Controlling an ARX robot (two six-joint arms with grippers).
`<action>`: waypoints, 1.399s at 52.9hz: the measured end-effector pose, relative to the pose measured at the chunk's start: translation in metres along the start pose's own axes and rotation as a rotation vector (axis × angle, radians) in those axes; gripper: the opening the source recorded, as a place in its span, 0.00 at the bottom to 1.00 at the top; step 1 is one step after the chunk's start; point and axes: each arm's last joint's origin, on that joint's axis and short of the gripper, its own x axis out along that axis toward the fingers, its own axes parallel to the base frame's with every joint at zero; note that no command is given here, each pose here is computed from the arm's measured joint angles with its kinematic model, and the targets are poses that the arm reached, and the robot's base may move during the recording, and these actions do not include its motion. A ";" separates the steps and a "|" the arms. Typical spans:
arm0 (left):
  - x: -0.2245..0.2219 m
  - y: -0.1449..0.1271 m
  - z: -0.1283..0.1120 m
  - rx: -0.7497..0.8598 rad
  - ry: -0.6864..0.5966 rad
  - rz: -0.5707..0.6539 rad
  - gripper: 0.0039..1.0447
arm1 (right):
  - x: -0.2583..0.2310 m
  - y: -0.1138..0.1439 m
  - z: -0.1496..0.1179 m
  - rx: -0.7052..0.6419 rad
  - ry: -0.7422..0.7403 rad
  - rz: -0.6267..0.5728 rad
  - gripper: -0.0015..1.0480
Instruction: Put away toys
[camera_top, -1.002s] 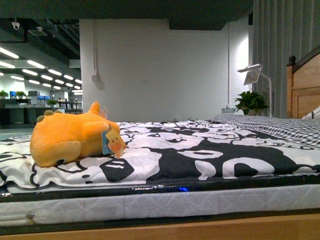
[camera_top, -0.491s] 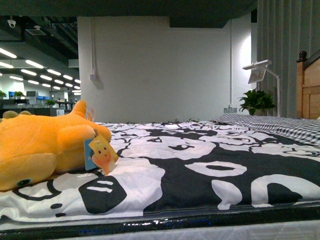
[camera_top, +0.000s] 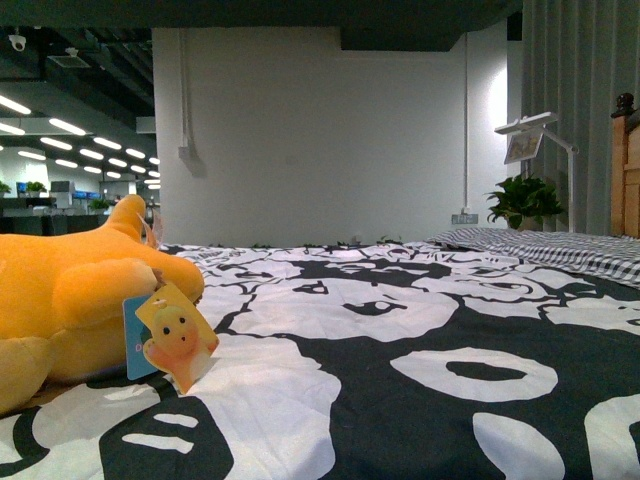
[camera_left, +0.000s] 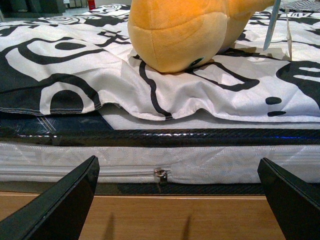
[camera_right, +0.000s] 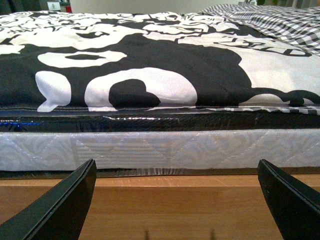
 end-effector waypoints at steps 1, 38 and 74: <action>0.000 0.000 0.000 0.000 0.000 0.000 0.94 | 0.000 0.000 0.000 0.000 0.000 0.000 0.94; 0.000 0.000 0.000 0.000 0.001 -0.002 0.94 | 0.000 0.000 0.000 0.000 0.000 -0.002 0.94; 0.000 0.000 0.000 0.000 -0.001 0.003 0.94 | 0.000 0.000 0.000 0.000 0.000 0.004 0.94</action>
